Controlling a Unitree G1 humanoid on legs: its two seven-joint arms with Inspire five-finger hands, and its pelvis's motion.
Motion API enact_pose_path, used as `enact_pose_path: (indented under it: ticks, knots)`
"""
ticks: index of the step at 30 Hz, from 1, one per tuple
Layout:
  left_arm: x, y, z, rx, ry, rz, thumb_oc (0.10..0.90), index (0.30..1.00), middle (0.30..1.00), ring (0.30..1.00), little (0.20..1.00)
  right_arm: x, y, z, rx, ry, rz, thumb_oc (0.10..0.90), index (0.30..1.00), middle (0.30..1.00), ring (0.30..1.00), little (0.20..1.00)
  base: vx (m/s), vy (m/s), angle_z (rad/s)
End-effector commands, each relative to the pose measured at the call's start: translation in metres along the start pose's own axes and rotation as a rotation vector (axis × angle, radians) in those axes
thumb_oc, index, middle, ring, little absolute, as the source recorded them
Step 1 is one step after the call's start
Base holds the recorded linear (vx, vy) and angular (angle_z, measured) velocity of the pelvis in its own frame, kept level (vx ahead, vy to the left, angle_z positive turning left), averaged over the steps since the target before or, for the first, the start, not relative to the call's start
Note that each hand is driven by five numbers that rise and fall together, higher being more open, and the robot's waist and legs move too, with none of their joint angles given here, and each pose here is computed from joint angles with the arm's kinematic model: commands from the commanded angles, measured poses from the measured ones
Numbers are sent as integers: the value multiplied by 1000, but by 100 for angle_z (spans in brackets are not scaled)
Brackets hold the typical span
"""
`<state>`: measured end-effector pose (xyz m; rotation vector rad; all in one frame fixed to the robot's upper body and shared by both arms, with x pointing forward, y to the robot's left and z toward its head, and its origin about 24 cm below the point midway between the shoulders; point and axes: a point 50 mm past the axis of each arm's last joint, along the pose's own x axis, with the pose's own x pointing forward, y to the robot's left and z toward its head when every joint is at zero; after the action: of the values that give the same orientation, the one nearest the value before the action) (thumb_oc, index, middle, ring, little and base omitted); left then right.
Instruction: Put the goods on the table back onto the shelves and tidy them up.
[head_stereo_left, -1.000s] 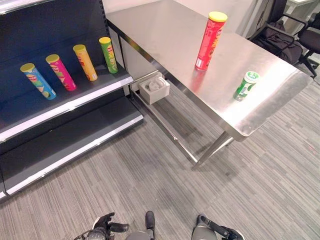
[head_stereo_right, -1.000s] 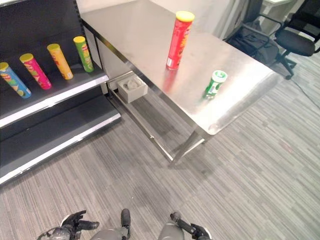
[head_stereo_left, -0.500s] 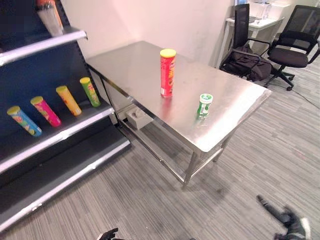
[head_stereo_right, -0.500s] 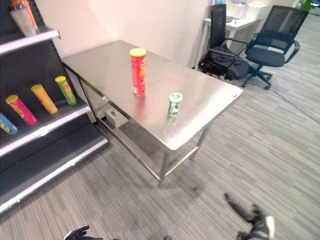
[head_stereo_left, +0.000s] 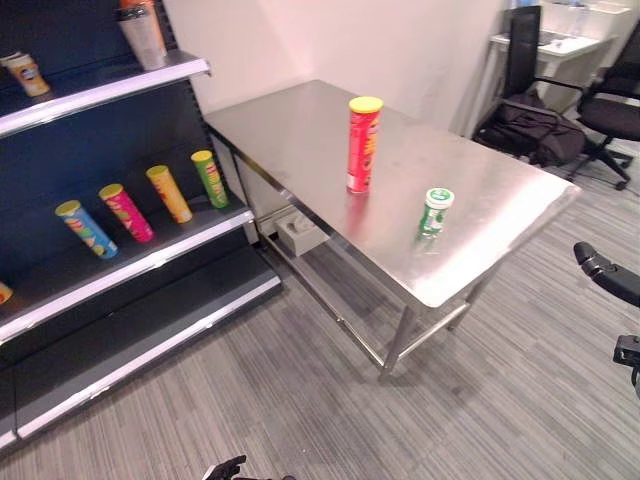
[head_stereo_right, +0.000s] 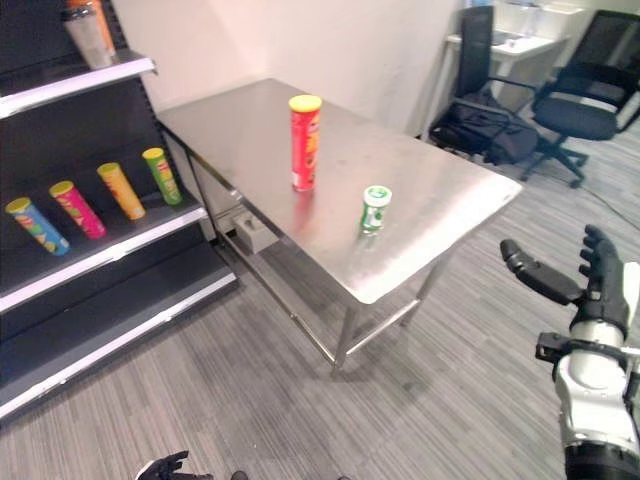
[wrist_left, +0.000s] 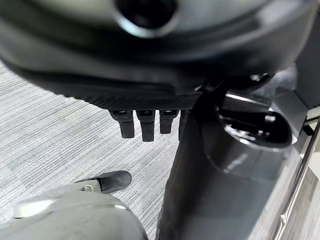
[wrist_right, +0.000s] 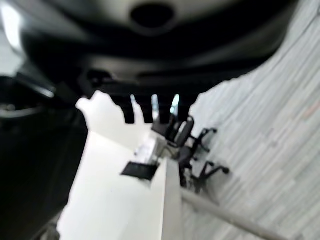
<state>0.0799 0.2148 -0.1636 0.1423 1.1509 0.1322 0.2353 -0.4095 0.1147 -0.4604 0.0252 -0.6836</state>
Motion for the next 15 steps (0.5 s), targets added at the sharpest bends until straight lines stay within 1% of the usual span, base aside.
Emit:
enact_pose_path:
  ticks: [1,6,8,9,11,15]
  knots:
    - [1,30,5,73,1,62,800,900,900,900,900,27,-21,61,48,-212,-104,800,900,900,900,900,12,-11,9]
    - [-1,36,0,51,6,83,800,900,900,900,900,38,-11,82,1,-251,-79,800,900,900,900,900,-8,-20,16]
    - [-1,37,0,50,4,85,800,900,900,900,900,38,-12,85,-6,-262,-78,800,900,900,900,900,-3,-22,36]
    - [-1,37,-2,54,3,85,800,900,900,900,900,40,-10,91,-39,-285,-67,800,900,900,900,900,10,-17,44]
    - [-2,37,-2,48,-1,85,800,900,900,900,900,40,-12,100,-50,-317,-75,800,900,900,900,900,18,-19,27]
    - [-3,37,-5,53,6,84,800,900,900,900,900,44,-14,103,-96,-314,-73,800,900,900,900,900,19,-10,16]
